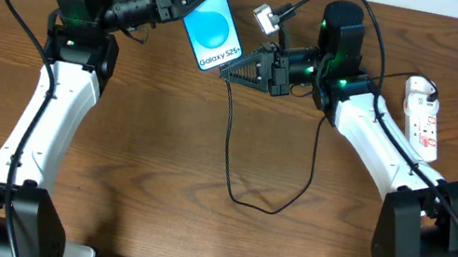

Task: Plug charger to phone and switch on socket

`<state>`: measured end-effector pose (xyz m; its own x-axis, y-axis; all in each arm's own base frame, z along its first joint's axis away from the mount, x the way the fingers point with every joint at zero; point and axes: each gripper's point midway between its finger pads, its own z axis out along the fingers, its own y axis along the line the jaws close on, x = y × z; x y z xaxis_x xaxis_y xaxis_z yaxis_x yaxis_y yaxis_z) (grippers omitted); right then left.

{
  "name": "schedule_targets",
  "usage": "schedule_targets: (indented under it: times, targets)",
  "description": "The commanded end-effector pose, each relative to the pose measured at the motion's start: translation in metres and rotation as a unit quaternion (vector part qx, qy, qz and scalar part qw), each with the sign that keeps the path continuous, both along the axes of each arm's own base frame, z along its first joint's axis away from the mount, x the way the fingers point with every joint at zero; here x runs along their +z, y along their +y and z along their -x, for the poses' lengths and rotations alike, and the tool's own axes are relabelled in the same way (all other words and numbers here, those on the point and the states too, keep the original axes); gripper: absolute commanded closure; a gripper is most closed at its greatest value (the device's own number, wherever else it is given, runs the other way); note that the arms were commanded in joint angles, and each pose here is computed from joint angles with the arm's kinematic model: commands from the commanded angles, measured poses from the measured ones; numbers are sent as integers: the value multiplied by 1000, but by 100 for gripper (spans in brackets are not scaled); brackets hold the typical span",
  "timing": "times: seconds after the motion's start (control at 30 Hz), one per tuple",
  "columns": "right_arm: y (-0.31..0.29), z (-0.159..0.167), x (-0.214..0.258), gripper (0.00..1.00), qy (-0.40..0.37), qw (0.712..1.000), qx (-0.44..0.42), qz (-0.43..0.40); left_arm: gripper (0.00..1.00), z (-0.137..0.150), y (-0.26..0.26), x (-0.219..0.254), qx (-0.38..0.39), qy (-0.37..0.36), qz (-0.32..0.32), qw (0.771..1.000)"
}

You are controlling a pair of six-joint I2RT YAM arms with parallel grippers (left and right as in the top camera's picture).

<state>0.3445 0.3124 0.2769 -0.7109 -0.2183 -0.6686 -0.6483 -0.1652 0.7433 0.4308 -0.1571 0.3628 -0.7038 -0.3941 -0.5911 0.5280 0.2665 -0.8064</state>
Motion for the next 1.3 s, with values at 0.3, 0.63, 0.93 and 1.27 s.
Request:
schedule_targets:
  times: [0.3,0.63,0.93,1.27]
  targets:
    - [5,-27,8,99,-6,996,-84,15,93,24,-16,12,-60,-13,-1,998]
    - [5,-22,9,77,-5,997,-70,12,93,24,-16,12,-60,-13,-1,998]
    - [4,-16,11,42,-8,998,-54,8,93,23,-16,12,-60,-13,-1,998]
    - [-6,-17,19,18,-27,999,-42,-7,93,17,13,11,-41,-13,-3,999]
